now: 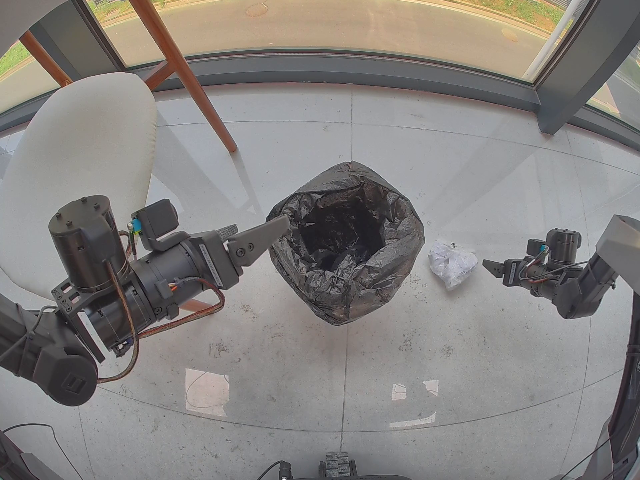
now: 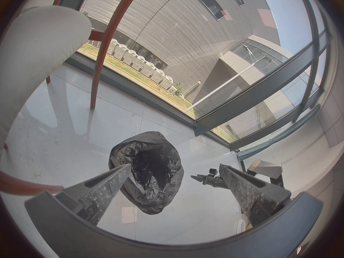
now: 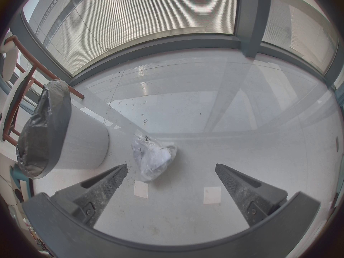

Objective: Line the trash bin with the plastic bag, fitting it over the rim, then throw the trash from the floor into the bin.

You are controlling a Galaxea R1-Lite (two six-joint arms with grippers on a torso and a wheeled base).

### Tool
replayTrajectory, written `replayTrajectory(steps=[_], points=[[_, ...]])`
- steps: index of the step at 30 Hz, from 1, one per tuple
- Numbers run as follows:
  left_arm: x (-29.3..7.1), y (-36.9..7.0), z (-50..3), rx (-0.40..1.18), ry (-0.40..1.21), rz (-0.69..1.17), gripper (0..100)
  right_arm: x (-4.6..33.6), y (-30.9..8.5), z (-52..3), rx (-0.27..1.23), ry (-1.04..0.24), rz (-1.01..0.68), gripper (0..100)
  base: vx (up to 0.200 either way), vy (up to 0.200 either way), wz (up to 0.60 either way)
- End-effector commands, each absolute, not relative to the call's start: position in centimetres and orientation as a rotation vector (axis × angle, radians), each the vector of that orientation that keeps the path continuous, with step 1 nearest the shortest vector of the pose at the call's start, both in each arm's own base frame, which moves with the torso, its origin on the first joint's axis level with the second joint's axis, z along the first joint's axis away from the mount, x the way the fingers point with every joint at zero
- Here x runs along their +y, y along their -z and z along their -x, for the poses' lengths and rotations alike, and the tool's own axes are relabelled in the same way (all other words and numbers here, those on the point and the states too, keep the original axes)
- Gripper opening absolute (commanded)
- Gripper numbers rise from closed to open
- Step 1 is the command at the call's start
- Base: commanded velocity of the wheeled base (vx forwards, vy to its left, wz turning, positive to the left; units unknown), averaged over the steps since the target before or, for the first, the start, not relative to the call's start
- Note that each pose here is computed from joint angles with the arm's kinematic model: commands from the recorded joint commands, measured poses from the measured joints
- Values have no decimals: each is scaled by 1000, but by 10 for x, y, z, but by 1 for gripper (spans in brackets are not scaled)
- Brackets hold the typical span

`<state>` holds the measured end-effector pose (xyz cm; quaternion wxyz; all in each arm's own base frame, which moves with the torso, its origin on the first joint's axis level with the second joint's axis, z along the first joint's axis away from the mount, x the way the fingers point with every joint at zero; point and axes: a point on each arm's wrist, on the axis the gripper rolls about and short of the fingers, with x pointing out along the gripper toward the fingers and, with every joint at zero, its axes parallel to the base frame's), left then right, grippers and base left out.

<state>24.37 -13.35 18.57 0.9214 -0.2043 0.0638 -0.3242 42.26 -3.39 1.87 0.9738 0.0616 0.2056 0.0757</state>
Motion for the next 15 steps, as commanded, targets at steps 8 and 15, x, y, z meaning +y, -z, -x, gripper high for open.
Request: replayTrajectory(steps=[8,15], points=[[-130,-207,-238,34,678,371,100,-4,37,-476,488,-225,-258,100,0,0,0],[-128,-208,-238,25,654,372,100,12,60,-507,491,-224,-321,100,0,0,0]])
